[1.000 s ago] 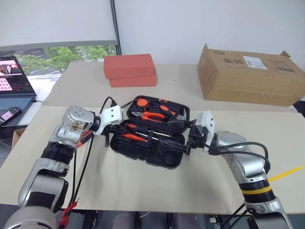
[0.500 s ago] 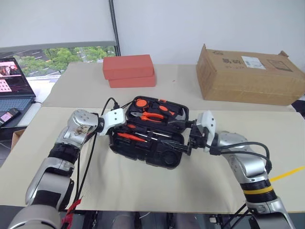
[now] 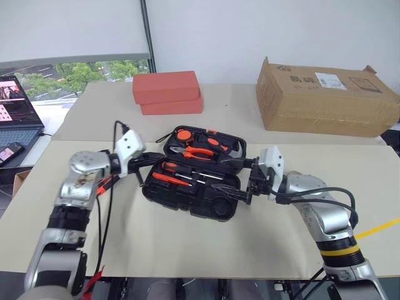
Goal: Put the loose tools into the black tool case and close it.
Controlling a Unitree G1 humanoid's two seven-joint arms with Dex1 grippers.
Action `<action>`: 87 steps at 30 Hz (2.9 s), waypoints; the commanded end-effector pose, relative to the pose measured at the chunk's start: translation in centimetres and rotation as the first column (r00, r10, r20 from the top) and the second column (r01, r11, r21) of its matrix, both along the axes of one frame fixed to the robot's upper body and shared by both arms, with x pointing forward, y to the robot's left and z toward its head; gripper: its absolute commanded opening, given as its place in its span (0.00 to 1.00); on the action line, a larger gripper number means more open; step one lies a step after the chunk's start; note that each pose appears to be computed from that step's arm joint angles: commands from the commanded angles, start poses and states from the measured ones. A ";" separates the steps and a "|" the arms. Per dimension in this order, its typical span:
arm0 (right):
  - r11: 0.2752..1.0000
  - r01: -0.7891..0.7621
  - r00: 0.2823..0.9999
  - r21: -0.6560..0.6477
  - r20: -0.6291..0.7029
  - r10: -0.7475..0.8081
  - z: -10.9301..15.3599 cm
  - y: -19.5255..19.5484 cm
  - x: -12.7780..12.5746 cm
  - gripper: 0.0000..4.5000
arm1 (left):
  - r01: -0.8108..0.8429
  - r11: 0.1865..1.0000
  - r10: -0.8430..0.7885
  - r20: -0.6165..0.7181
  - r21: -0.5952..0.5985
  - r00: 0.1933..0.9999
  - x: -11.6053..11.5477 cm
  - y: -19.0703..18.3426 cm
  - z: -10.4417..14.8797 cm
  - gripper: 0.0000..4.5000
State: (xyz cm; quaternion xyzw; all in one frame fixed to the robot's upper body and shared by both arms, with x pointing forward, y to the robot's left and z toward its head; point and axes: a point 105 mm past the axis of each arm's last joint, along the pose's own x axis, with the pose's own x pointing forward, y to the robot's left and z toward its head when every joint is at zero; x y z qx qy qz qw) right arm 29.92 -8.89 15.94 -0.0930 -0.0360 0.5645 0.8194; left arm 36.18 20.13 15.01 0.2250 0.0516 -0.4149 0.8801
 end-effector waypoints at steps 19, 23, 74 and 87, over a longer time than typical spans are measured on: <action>0.994 -0.104 0.993 0.013 0.047 0.104 2.1 1.2 -0.2 1.00 | -0.342 0.933 0.352 -0.074 0.114 0.933 -3.0 8.9 -3.8 0.99; 0.994 -0.108 0.993 0.011 0.047 0.107 2.1 1.2 -0.2 1.00 | -0.378 0.919 0.393 -0.176 0.112 0.902 -2.8 9.7 -5.2 0.99; 1.000 -0.027 0.998 -0.003 0.050 0.027 1.8 -1.9 -1.9 1.00 | 0.754 0.533 -0.747 -0.206 0.383 0.632 -1.6 -8.0 -0.6 0.38; 0.999 -0.035 0.998 -0.010 0.051 0.035 1.6 -1.6 -1.5 1.00 | 0.783 0.512 -0.754 -0.252 0.353 0.606 -2.4 -8.1 -1.0 0.88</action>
